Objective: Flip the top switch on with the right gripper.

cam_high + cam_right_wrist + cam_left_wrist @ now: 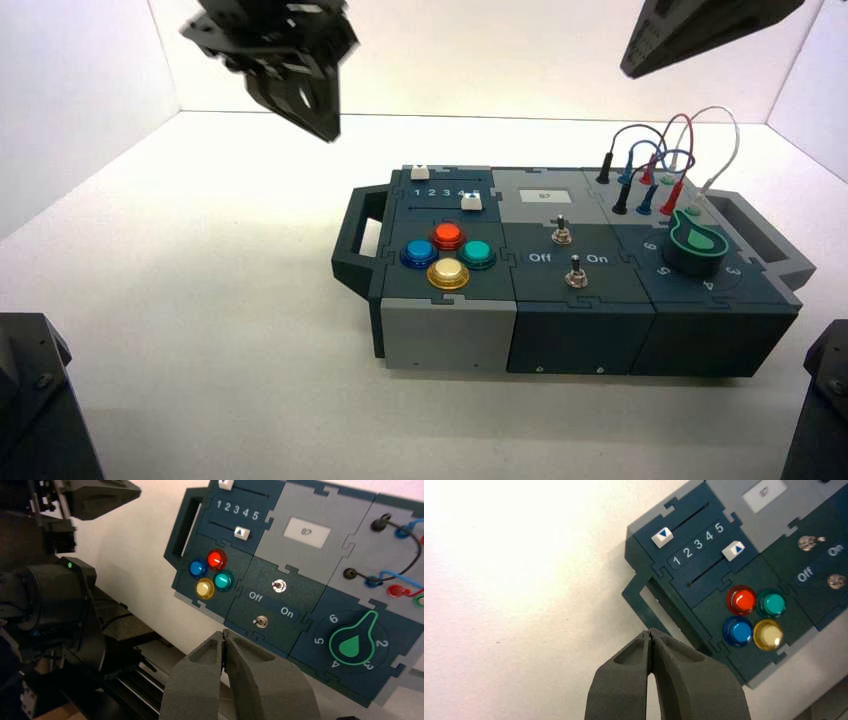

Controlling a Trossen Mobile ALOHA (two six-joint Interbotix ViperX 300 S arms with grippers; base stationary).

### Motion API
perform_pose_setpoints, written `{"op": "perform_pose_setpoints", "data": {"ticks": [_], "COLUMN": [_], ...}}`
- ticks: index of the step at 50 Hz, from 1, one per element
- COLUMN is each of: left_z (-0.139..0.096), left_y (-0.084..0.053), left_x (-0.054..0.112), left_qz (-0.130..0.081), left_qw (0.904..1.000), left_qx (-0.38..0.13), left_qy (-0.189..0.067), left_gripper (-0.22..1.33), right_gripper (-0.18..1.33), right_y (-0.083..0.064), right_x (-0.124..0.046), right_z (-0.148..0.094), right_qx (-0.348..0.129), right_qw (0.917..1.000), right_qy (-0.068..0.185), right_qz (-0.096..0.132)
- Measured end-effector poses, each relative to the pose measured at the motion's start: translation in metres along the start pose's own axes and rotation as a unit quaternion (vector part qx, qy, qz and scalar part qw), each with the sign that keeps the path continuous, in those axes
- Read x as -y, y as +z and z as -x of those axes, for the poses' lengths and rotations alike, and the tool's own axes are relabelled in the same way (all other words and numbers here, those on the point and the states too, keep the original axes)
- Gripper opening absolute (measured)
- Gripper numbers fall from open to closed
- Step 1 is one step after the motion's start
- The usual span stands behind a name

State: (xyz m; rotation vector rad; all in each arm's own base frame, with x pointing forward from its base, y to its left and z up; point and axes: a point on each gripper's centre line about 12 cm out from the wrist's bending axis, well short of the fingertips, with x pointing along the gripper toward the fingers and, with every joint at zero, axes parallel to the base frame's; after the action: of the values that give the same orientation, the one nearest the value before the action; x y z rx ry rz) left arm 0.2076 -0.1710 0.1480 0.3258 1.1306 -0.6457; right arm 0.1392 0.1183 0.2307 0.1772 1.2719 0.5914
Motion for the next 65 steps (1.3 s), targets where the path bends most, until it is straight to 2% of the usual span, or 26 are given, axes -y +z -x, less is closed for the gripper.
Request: {"op": "perform_pose_setpoints", "data": {"ticks": [7, 14, 21, 25, 30, 34, 65], "left_z": [-0.016, -0.030, -0.045, -0.055, -0.066, -0.070, -0.076], "left_y": [0.007, 0.009, 0.007, 0.001, -0.007, -0.006, -0.007], "left_x": [-0.001, 0.001, 0.018, 0.033, 0.042, 0.041, 0.040], "left_qz": [0.003, 0.004, -0.023, -0.047, -0.061, -0.056, -0.063], "left_qw": [0.9998, 0.9993, 0.9979, 0.9956, 0.9927, 0.9927, 0.9926], "left_qx": [-0.018, -0.037, -0.060, -0.079, -0.101, -0.104, -0.101], "left_qy": [0.001, -0.002, -0.013, -0.021, -0.025, -0.024, -0.021], "left_gripper": [-0.16, -0.17, -0.17, -0.16, -0.16, -0.17, -0.16], "right_gripper": [-0.14, -0.14, -0.14, -0.14, -0.14, -0.14, -0.14], "right_y": [0.005, 0.011, 0.015, 0.018, 0.021, 0.023, 0.029], "right_x": [0.001, 0.002, 0.005, 0.007, 0.007, 0.008, 0.021], "right_z": [-0.007, -0.015, -0.024, -0.029, -0.033, -0.036, -0.084], "right_qx": [-0.010, -0.025, -0.036, -0.042, -0.046, -0.049, -0.133], "right_qw": [0.9999, 0.9995, 0.9989, 0.9985, 0.9981, 0.9979, 0.9881], "right_qy": [-0.001, -0.001, -0.004, -0.007, -0.008, -0.010, -0.034], "right_qz": [-0.009, -0.020, -0.029, -0.034, -0.040, -0.040, -0.070]}}
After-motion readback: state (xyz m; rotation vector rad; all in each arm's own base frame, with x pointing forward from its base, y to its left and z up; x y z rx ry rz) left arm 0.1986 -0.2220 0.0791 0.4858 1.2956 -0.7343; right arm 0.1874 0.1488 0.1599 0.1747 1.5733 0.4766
